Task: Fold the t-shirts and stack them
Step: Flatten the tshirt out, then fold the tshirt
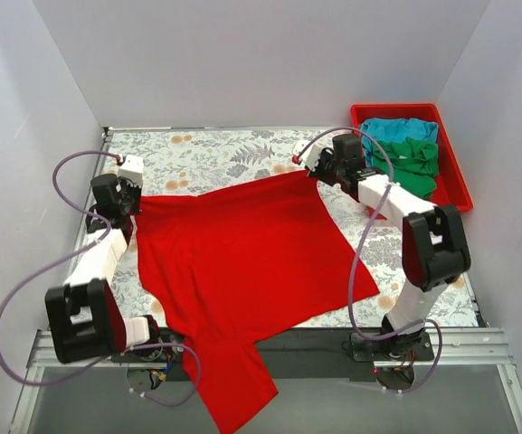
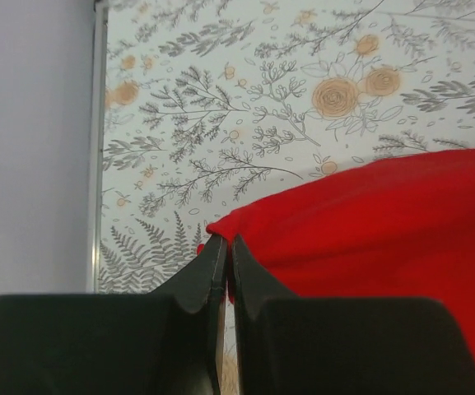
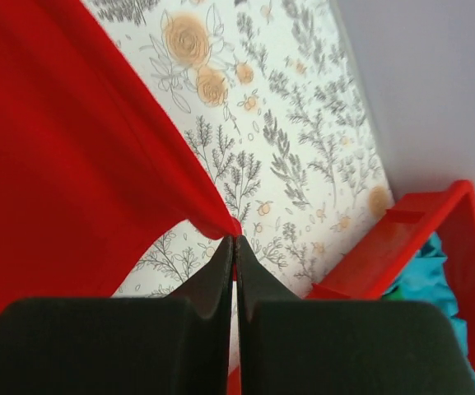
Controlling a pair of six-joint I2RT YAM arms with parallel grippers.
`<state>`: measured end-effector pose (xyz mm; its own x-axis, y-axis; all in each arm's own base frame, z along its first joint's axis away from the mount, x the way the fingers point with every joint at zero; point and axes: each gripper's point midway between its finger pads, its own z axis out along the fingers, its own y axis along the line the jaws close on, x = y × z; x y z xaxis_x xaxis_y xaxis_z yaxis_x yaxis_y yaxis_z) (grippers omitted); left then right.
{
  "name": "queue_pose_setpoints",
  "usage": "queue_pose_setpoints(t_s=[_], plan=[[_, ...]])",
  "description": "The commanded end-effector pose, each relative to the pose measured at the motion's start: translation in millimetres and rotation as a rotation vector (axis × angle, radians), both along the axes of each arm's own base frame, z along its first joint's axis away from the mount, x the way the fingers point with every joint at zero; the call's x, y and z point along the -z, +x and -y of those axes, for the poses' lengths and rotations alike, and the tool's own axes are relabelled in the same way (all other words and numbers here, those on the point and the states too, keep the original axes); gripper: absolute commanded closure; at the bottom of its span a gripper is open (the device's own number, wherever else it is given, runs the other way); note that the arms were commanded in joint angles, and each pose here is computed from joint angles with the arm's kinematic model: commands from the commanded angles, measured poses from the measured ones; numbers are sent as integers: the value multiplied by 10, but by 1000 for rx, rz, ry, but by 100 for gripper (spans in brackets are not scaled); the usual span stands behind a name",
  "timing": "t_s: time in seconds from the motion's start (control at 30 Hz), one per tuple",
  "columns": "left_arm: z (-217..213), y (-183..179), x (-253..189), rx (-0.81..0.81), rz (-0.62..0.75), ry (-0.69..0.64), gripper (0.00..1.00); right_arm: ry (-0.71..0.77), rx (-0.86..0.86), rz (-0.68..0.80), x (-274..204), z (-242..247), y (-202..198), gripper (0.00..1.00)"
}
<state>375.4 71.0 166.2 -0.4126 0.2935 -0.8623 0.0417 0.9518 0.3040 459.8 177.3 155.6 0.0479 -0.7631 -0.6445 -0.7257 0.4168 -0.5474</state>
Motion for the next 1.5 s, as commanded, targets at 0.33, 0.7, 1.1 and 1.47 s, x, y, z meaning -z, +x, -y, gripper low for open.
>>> queue_pose_setpoints(t_s=[0.33,0.7,1.1,1.47], plan=[[-292,1137,259,-35,22,-29,100,-84,219,144,104,76,1151,99],[-350,1912,618,-3,-20,-85,100,-153,266,154,438,101,1558,99],[-139,1607,407,39,-70,-165,100,-158,215,158,358,98,1515,99],[28,778,202,41,-152,-164,100,-128,75,72,284,75,1181,99]])
